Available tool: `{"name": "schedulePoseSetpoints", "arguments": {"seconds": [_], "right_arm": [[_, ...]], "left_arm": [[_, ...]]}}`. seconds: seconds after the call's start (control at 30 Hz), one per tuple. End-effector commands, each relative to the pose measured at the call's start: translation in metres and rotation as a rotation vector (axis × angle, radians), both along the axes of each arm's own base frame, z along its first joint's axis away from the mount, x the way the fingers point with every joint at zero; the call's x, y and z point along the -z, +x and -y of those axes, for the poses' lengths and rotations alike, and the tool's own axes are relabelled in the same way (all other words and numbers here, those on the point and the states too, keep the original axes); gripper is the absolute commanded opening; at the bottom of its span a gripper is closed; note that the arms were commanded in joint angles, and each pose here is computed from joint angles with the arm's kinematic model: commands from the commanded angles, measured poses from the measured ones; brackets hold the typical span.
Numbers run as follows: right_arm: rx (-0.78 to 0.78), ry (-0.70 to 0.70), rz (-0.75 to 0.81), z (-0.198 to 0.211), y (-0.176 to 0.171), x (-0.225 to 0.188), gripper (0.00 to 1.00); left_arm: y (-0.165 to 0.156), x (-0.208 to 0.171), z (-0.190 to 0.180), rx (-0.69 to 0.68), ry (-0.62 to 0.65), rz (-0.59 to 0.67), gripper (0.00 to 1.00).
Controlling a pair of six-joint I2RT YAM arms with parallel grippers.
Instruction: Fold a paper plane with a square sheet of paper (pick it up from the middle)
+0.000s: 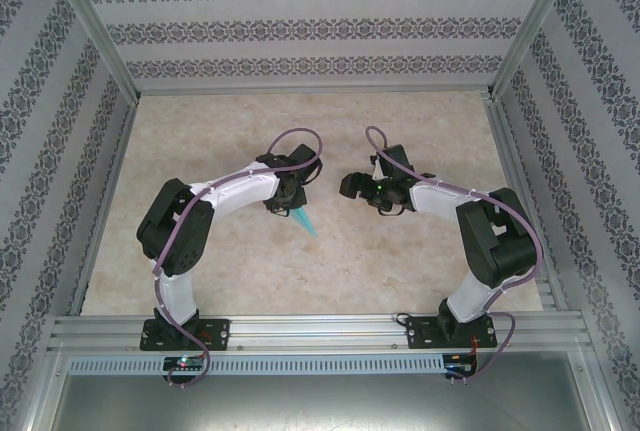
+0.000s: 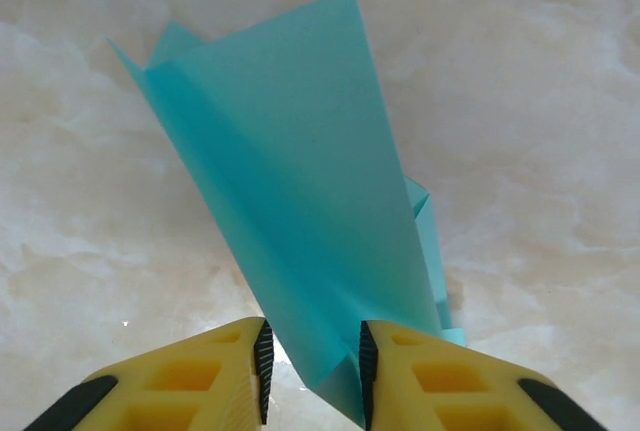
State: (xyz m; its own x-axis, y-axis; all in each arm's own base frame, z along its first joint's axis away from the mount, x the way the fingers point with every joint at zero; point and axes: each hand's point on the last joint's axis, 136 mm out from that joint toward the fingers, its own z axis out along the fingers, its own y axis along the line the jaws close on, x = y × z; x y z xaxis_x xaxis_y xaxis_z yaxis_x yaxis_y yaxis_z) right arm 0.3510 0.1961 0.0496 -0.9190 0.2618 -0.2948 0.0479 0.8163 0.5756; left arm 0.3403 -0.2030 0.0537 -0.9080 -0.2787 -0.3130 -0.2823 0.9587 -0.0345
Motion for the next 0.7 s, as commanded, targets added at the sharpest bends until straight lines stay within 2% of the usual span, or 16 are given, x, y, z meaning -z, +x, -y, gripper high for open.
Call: {"name": "schedulePoseSetpoints", "arguments": {"seconds": [0.0,0.1,0.23,0.37,0.53,0.67], "right_arm": [[-0.011,0.015,0.003,-0.007,0.003,-0.004,0.86],[-0.01,0.014,0.003,-0.006,0.003,-0.004,0.86],[-0.008,0.01,0.006,-0.006,0.003,-0.005,0.86],[-0.001,0.006,0.016,-0.004,0.003,-0.006,0.86],[0.026,0.005,0.064,0.003,0.005,-0.015,0.86],[0.055,-0.001,0.113,0.011,0.006,-0.025,0.86]], "left_arm": [[0.003,0.004,0.0,-0.022,0.01,0.02,0.24],[0.005,0.0,-0.001,-0.021,0.012,0.036,0.13],[0.007,-0.021,0.002,0.016,-0.015,0.077,0.07],[0.011,-0.056,0.011,0.101,-0.059,0.133,0.04],[0.015,-0.097,0.028,0.193,-0.182,0.239,0.05],[0.017,-0.11,0.04,0.245,-0.291,0.316,0.06]]}}
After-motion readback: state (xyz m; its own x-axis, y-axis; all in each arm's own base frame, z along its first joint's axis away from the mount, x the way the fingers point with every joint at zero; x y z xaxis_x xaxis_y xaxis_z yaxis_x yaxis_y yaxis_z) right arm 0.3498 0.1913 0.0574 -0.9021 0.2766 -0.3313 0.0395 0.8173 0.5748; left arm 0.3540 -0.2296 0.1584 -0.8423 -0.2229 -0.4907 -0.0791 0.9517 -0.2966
